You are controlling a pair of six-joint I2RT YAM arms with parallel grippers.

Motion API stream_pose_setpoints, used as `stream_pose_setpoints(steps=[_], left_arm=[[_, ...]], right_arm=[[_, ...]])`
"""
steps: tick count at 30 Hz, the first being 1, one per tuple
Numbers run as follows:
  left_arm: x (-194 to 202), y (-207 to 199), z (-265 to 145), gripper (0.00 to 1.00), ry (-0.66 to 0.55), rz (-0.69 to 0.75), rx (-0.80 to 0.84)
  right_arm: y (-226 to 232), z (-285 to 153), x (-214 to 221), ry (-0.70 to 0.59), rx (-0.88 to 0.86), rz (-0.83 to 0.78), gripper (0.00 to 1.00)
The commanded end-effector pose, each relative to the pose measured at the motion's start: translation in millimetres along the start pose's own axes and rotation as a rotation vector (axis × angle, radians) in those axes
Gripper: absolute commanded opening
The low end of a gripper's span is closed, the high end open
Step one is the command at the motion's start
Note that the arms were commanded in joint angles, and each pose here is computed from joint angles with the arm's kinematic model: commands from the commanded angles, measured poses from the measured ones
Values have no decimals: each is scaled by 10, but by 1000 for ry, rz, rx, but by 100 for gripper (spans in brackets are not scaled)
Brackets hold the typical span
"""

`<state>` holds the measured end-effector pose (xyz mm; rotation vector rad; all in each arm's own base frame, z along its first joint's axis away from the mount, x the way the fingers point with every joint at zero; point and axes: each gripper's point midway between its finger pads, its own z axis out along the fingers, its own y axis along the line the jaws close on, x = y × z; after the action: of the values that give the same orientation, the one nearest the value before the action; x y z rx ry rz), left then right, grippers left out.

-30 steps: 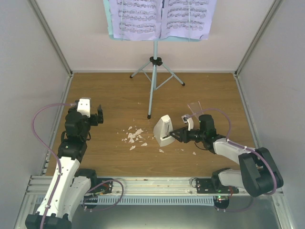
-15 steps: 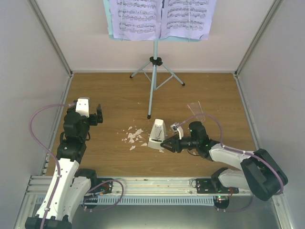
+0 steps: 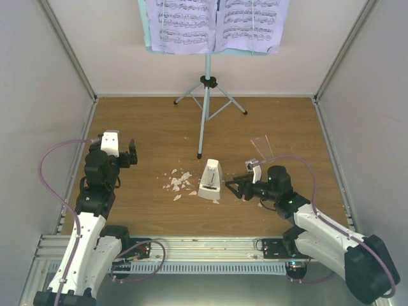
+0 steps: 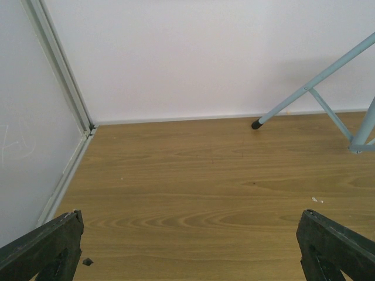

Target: Pack up the instrument practice props

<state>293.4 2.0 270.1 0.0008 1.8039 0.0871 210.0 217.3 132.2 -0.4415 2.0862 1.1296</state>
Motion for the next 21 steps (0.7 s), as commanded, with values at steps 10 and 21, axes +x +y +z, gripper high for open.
stream_pose_setpoints(steps=[10,21], left_arm=[[-199,13,-61,99,-64,-23,-5],[-231,73,-124,99,-91,-22,-35]], right_arm=[[-465,213,410,121,145,132,44],[-267,484,500,165,101,121,39]])
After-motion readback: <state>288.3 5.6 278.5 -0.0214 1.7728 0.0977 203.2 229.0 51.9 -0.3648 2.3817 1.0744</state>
